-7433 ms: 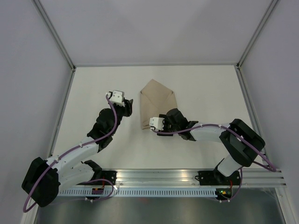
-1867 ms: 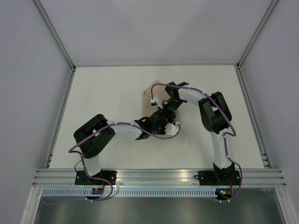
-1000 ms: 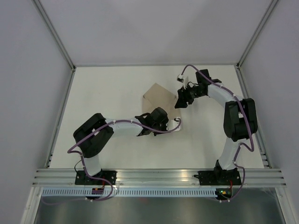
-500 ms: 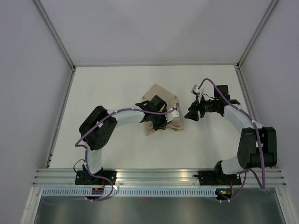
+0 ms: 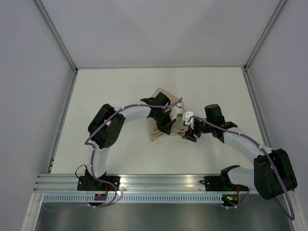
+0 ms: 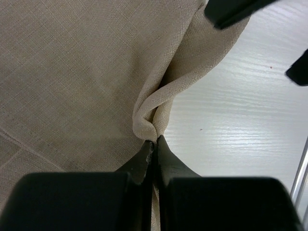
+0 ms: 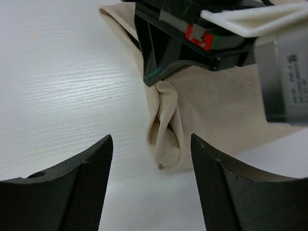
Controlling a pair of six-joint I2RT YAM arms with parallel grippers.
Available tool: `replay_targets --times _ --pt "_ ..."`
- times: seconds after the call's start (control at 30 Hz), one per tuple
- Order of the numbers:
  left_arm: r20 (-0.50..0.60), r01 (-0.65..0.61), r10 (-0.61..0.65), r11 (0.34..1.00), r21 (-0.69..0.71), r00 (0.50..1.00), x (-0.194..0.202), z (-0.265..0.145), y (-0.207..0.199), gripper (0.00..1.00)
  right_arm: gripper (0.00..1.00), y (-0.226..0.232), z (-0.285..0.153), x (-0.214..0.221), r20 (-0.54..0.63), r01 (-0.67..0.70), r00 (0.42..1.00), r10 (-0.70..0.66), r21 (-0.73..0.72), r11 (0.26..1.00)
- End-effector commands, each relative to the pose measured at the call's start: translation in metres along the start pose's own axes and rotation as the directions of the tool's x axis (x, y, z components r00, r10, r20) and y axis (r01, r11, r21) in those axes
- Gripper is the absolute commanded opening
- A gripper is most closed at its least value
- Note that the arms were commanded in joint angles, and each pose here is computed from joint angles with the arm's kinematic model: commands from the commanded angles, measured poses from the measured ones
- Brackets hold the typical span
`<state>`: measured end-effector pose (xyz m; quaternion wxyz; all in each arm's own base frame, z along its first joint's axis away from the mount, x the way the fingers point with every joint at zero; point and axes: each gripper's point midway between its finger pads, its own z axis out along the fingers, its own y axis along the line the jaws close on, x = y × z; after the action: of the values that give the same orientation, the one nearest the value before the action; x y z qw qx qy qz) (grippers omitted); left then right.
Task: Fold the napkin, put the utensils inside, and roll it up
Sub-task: Roll the napkin with the utensil
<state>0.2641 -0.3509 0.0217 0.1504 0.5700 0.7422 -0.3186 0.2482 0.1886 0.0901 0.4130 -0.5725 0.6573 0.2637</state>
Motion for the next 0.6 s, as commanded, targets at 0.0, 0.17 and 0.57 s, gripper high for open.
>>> replay_targets --times 0.0,0.17,0.57 --pt "-0.079 0.119 -0.111 0.988 0.098 0.991 0.021 0.009 -0.018 0.02 0.72 -0.015 0.012 -0.012 0.025 0.185 0.982 -0.186 0.065 0.981" --pt "-0.084 0.14 -0.13 0.982 0.126 0.988 0.019 0.01 -0.019 0.02 0.73 -0.003 0.025 -0.011 -0.003 0.258 0.966 -0.259 0.048 0.965" --pt "-0.089 0.152 -0.141 0.978 0.139 0.986 0.021 0.012 -0.016 0.02 0.75 0.004 0.071 0.003 -0.122 0.384 0.915 -0.384 -0.024 0.923"
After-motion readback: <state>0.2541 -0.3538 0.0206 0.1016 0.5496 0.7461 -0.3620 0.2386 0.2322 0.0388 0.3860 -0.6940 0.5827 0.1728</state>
